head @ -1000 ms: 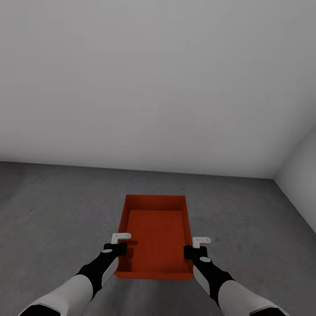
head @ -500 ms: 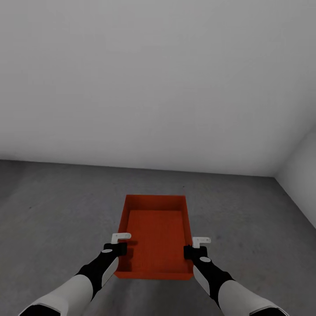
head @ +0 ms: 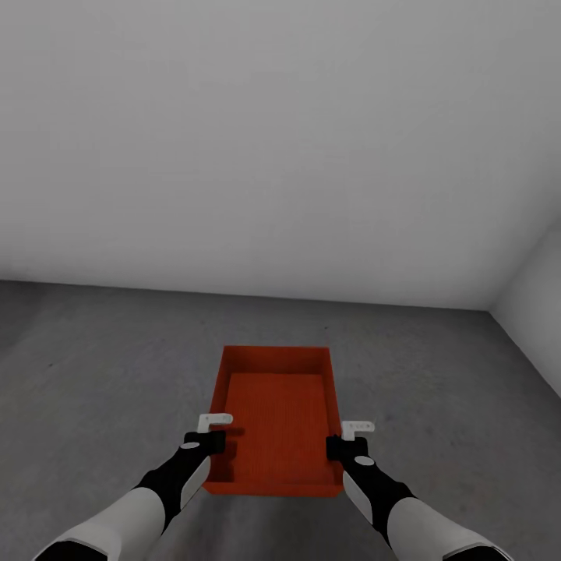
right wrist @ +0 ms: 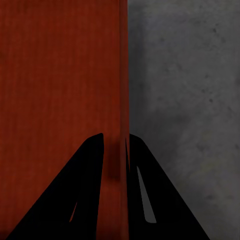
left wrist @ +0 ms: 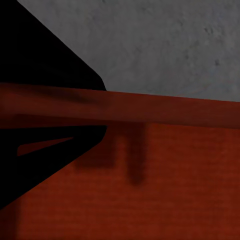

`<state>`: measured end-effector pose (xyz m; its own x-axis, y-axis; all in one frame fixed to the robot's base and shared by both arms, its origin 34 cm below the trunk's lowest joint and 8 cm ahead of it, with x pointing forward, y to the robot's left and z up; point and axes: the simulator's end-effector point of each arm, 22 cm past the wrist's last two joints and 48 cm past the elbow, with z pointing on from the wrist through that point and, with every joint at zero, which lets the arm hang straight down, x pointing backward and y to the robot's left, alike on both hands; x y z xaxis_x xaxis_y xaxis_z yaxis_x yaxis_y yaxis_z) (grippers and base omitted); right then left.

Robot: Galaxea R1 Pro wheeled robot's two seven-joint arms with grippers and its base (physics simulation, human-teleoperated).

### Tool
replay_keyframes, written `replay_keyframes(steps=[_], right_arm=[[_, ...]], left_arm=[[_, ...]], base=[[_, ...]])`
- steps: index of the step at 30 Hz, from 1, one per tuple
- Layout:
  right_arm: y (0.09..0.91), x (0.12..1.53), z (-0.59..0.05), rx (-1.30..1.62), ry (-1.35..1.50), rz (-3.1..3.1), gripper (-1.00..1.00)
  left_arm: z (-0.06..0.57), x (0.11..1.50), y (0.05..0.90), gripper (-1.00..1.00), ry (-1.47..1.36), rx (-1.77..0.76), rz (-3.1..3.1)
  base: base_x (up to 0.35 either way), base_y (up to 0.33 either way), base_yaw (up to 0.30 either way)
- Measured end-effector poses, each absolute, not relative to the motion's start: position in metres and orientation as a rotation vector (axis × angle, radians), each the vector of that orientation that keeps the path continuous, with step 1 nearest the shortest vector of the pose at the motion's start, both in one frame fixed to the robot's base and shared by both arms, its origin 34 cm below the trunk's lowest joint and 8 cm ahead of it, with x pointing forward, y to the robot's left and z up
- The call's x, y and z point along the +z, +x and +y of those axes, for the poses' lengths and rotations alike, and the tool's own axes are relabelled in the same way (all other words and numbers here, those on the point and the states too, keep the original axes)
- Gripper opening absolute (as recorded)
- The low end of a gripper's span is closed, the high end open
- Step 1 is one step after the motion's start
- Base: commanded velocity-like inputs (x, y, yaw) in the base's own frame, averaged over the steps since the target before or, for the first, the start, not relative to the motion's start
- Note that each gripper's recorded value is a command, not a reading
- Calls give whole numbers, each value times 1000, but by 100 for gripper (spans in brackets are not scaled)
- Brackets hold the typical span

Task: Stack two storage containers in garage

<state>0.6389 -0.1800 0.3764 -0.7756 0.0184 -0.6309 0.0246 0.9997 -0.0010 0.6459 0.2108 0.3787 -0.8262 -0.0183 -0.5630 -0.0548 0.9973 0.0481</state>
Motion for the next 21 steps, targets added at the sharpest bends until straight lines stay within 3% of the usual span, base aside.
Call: replay_keyframes(steps=[21], right_arm=[[630,332,-180,-12,31,2457,-100]], left_arm=[[211,334,637,-100,-50,83,2541]], base=[[0,0,0]])
